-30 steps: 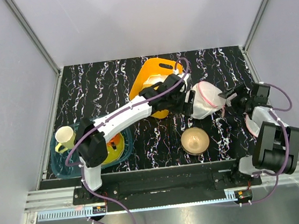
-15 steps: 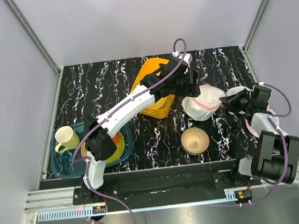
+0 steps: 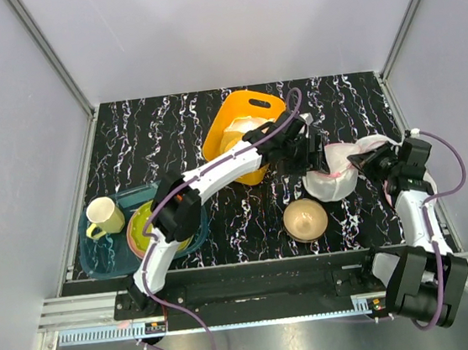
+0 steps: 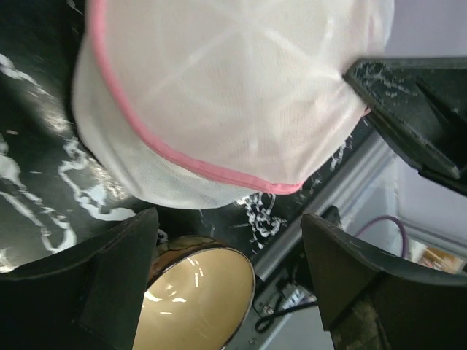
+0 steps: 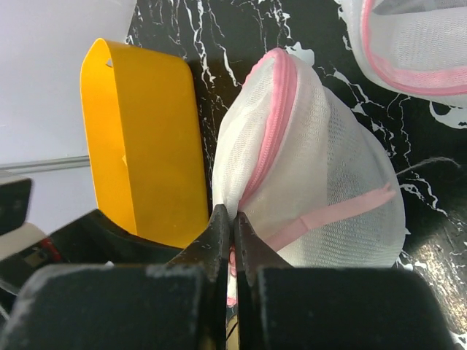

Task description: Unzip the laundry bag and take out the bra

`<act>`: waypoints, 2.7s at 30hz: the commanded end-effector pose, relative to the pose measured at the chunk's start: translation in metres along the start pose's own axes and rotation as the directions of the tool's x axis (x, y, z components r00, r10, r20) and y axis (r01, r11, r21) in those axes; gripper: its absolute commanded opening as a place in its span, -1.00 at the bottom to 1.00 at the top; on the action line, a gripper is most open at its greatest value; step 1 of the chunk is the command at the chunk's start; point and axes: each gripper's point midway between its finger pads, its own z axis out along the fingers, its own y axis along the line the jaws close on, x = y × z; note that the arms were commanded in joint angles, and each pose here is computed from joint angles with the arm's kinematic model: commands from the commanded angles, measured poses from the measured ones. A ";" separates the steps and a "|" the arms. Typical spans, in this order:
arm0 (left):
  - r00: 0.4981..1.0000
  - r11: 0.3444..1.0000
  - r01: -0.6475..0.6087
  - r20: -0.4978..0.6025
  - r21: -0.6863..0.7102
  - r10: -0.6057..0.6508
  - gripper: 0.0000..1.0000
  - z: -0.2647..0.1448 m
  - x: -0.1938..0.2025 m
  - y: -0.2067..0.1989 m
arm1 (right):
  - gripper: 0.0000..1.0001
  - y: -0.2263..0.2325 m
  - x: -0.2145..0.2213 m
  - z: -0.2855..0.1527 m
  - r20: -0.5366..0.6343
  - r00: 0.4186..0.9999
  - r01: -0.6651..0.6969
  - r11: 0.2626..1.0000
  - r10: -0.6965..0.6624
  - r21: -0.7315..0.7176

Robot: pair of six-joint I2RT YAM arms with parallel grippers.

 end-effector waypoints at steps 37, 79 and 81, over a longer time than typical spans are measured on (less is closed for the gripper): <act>0.316 0.343 -0.915 0.152 -0.213 0.937 0.59 -0.062 -0.025 -0.027 | 0.97 -0.001 0.004 0.002 -0.062 0.992 0.122 0.975 -0.112 0.183; 0.463 0.484 -0.872 0.198 -0.071 0.864 -1.00 -0.020 -0.020 -0.045 | 0.99 0.038 -0.024 -0.021 -0.080 0.994 0.077 0.990 -0.068 0.114; 0.543 0.562 -0.827 0.213 -0.035 0.813 -1.00 -0.033 -0.019 -0.045 | 0.98 0.056 -0.014 -0.025 -0.109 0.992 0.058 0.998 -0.056 0.009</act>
